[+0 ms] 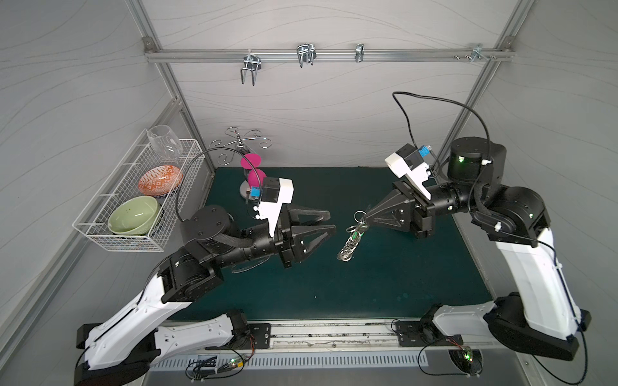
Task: Attach keys to a key ring
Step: Adjust the key on the keyring.
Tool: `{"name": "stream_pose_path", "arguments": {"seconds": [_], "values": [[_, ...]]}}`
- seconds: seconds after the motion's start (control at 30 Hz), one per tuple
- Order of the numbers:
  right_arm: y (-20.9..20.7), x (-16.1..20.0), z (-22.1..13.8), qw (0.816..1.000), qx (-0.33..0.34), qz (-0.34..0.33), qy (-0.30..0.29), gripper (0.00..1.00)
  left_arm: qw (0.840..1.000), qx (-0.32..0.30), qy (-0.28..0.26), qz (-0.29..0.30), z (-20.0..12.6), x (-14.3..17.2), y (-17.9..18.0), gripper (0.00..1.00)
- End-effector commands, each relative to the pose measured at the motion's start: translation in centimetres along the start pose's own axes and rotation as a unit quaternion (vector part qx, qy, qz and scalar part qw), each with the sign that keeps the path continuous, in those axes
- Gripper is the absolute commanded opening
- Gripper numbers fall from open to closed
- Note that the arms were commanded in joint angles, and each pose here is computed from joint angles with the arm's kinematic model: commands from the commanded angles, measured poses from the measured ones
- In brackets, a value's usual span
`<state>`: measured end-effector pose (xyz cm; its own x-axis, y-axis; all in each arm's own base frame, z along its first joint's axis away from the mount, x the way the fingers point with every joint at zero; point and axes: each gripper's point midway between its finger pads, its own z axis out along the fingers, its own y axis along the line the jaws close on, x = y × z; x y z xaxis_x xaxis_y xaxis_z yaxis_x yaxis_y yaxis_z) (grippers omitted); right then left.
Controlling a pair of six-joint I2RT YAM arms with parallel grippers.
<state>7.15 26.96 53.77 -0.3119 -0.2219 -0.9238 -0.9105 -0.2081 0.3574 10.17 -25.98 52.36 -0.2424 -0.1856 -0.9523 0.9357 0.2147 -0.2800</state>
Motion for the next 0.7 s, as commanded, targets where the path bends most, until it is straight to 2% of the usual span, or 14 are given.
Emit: {"name": "stream_pose_path", "arguments": {"seconds": [0.0,0.37,0.67], "values": [[0.6,0.5,-0.1,1.0,-0.02,0.019,0.014,0.0,1.0,-0.002,-0.013,0.023,-1.1,-2.0,-0.8,0.49],[1.5,2.2,0.4,0.996,-0.037,0.073,0.04,0.0,0.996,0.065,0.066,0.008,0.5,-0.1,-2.8,0.49],[2.9,3.3,1.0,0.992,-0.06,0.093,0.059,0.0,0.995,0.068,0.069,0.0,0.7,0.2,-2.6,0.49]]}}
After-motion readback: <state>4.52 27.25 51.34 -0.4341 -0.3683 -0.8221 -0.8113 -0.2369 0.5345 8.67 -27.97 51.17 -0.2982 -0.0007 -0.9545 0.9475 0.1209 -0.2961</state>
